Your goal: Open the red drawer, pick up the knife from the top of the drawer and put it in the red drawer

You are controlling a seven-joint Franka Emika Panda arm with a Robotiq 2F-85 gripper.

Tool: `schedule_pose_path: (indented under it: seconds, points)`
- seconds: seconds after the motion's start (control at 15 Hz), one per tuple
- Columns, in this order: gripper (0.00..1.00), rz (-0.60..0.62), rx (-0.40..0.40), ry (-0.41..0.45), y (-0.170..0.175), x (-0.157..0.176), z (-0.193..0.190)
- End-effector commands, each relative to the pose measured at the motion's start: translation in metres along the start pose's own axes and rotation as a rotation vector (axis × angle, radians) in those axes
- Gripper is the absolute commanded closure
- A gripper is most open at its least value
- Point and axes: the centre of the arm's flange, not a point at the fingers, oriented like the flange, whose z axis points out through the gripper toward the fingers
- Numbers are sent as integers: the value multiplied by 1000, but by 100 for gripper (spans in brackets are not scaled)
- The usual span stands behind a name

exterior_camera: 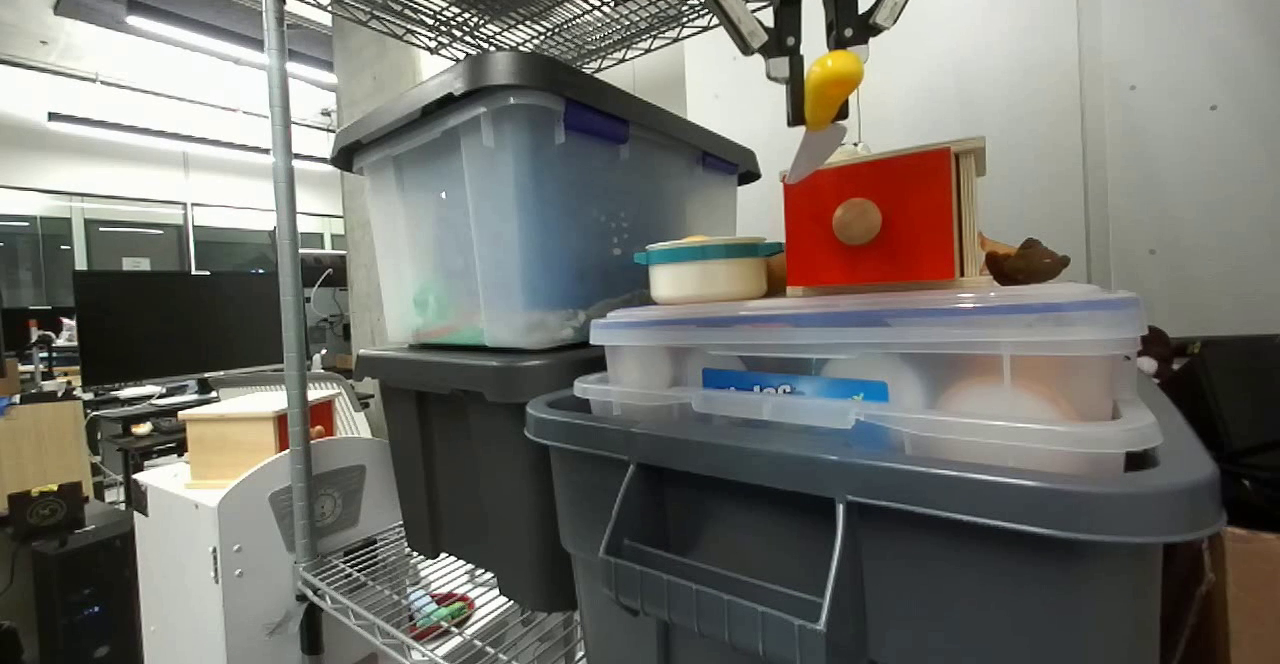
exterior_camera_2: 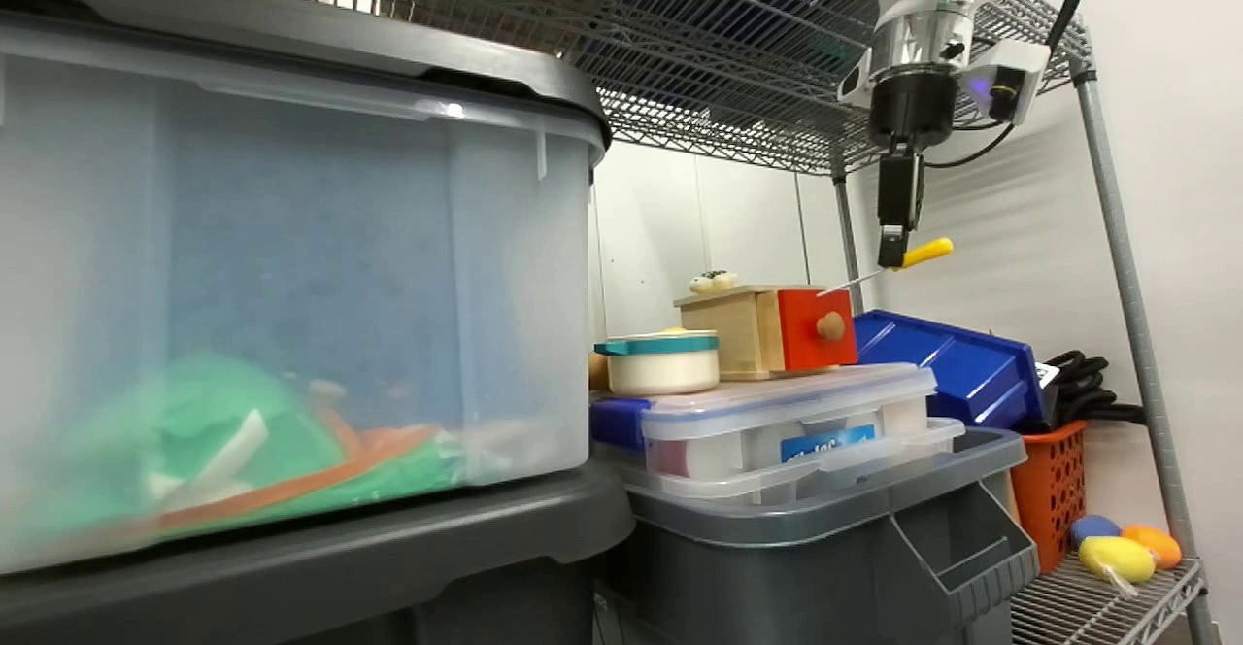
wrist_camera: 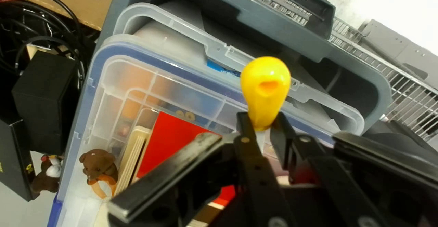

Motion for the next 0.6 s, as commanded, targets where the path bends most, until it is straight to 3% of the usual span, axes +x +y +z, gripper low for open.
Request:
schedule_pose_path:
  seconds: [0.0,0.53]
  points:
    - [95,-13,9,21,-10,-7,-7]
    - [95,-24,27,7,-21,-11,2]
